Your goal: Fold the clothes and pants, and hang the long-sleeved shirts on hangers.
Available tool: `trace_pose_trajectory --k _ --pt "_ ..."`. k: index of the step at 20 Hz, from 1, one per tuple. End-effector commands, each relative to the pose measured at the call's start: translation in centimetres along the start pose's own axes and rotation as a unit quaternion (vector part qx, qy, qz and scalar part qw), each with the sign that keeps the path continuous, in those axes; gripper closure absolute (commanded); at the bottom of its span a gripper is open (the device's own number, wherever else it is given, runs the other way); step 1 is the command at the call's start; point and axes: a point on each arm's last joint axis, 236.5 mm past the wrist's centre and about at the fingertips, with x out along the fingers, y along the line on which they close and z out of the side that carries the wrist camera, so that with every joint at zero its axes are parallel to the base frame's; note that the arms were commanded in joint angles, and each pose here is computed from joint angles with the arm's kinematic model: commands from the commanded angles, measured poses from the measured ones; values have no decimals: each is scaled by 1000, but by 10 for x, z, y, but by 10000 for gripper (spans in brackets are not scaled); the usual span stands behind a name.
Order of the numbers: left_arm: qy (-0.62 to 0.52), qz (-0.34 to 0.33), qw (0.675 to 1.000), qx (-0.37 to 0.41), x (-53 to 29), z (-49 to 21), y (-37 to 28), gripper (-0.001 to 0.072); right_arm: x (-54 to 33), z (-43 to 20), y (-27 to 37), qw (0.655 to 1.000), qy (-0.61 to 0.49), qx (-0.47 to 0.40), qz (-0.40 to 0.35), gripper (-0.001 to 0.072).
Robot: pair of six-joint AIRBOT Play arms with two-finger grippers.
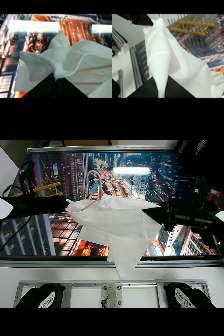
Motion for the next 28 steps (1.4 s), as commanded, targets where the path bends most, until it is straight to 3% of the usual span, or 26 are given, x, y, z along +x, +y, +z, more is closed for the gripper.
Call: trace_pose_trajectory --k 1,5,9,15,20,28 --pt "11 41 997 64 -38 6 -14 689 -2 -10 -12 999 -50 5 -13 700" --pt "-11 23 994 102 -79 20 -49 689 6 -5 -4 997 -71 -6 1 700" --pt "-50 68 987 134 -112 51 -59 689 17 31 18 988 -153 -7 38 700" --pt "15 70 980 184 -81 43 -92 689 44 23 58 984 -144 1 102 700" --pt "42 40 972 226 -63 22 -128 689 43 33 58 981 -166 12 102 700" --pt "24 28 973 230 -82 22 -133 688 45 35 47 982 -171 19 78 700"
